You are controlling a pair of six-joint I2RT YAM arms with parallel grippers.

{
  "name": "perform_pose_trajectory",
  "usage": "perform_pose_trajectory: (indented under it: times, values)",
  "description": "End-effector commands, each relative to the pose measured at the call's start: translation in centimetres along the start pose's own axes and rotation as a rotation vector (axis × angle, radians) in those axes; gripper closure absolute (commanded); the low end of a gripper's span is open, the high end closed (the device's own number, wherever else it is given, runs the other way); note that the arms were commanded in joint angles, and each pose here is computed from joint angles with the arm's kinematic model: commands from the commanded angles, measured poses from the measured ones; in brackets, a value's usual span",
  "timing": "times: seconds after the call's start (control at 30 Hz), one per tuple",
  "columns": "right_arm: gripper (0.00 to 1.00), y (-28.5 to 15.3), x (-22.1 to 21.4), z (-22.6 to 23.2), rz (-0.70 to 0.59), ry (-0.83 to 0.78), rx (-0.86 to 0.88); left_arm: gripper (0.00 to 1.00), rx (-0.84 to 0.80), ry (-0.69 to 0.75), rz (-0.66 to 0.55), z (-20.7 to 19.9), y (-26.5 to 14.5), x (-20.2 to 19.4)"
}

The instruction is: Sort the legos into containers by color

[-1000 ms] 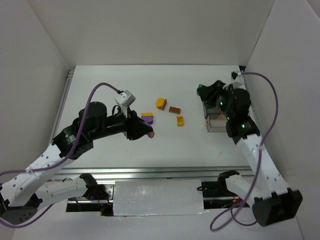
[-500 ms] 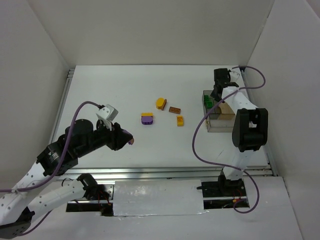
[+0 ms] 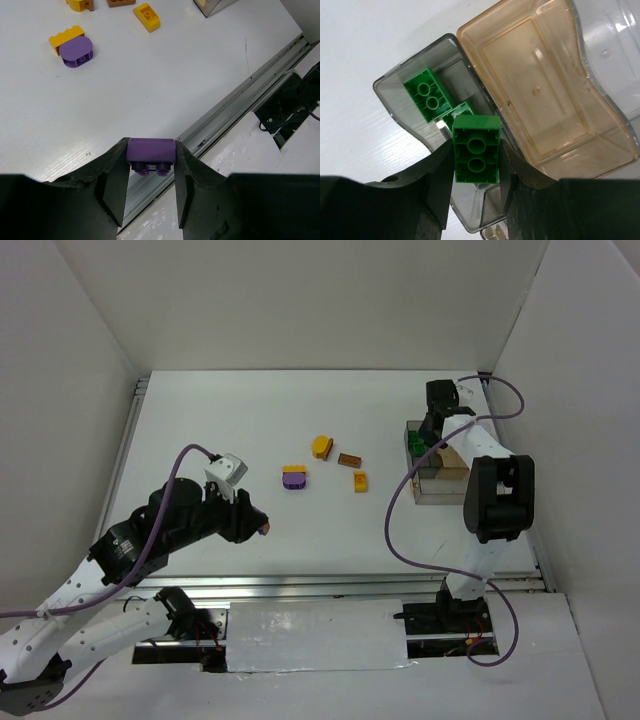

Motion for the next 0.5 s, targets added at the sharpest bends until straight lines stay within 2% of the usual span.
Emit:
perform_pose_trajectory:
  times: [0.0,0.1,0.13,0.23,0.3,0.33,0.47]
  values:
    - [0.69,-0.7,1.4,1.2,-0.026,-0.001,0.059,1.00,-0.018,0.017,-0.049,-0.4,-0.4,1.2]
    - [0.66,-1.2,1.3,1.4,-0.025,0.003,0.085,1.00,-0.017,0.017,-0.048,-0.4,-0.4,1.2]
    - [0.57,-1.3,1.3,1.4,-0.028,0.007,0.087,1.00,-0.017,0.018,-0.046,-0.4,-0.3,1.2]
    - [0.44,-1.6,1.4,1.1,-0.033,0.012,0.074,1.00,-0.020,0.018,-0.043,-0.4,-0.3,1.1]
    - [0.42,-1.9,1.7,1.0,-0.038,0.018,0.070,0.98,-0.021,0.017,-0.044,-0.4,-0.3,1.1]
    - [0.37,-2.1,1.9,1.0,-0.042,0.022,0.064,0.96,-0.020,0.017,-0.041,-0.4,-0.2,1.1]
    - [0.37,-2.8,2.2,1.1,-0.045,0.026,0.071,0.96,-0.022,0.013,-0.047,-0.5,-0.3,1.4]
Point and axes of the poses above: each gripper's point midway between its finger pads, its own y axis out along the fingers, its own z axis along the line the jaws close on, x = y × z, the point moved 1 cm from there along -y, back along the fingers, and after that the axes turned 7 degrees about -y, right-handed, at the moved point
